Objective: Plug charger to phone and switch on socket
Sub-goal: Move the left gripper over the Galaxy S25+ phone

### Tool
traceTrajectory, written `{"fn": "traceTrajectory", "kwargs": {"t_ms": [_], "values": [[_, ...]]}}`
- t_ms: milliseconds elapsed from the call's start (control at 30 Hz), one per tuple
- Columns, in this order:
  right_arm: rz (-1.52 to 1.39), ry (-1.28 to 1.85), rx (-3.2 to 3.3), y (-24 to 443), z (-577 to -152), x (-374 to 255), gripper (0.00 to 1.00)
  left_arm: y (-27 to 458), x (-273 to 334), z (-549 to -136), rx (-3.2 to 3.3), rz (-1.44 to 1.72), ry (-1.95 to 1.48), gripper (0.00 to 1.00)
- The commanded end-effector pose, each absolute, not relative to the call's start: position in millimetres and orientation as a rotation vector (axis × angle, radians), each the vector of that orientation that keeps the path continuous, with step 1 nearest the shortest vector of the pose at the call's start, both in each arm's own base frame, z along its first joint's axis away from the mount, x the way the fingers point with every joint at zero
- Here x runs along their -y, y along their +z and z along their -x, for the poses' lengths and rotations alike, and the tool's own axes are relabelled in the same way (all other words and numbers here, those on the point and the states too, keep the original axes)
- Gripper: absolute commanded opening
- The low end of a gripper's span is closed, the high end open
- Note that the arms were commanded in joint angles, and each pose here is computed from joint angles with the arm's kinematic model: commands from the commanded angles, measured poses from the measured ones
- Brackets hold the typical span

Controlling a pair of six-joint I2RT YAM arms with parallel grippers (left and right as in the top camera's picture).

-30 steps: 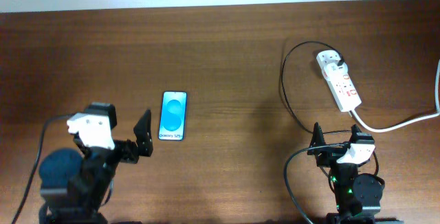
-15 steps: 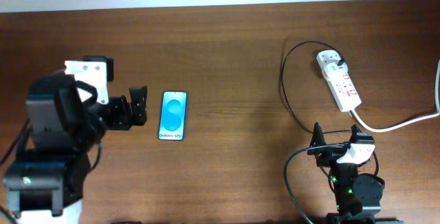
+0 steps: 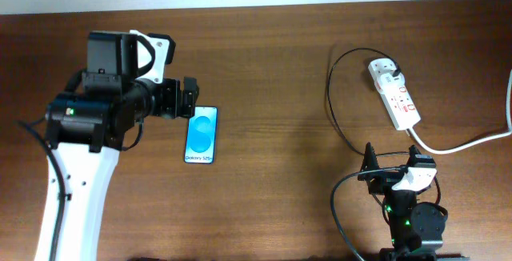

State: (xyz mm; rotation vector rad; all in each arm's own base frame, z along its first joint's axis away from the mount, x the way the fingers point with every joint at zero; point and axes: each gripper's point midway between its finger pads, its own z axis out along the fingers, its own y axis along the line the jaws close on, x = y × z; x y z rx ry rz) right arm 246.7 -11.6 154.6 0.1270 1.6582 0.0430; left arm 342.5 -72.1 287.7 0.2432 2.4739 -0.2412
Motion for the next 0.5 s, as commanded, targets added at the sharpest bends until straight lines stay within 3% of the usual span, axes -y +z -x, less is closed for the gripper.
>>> {"fn": "traceTrajectory", "kwargs": {"t_ms": [0, 267, 467], "values": [[-0.130, 0.039, -1.669, 150, -247, 12, 0.98, 278, 73, -348, -2.511, -0.269, -0.226, 0.99], [-0.130, 0.039, -1.669, 150, -247, 12, 0.98, 189, 72, -344, -2.874, -0.249, -0.227, 0.99], [-0.130, 0.039, -1.669, 150, -247, 12, 0.98, 149, 71, -344, -2.999, -0.163, -0.225, 0.99]]}}
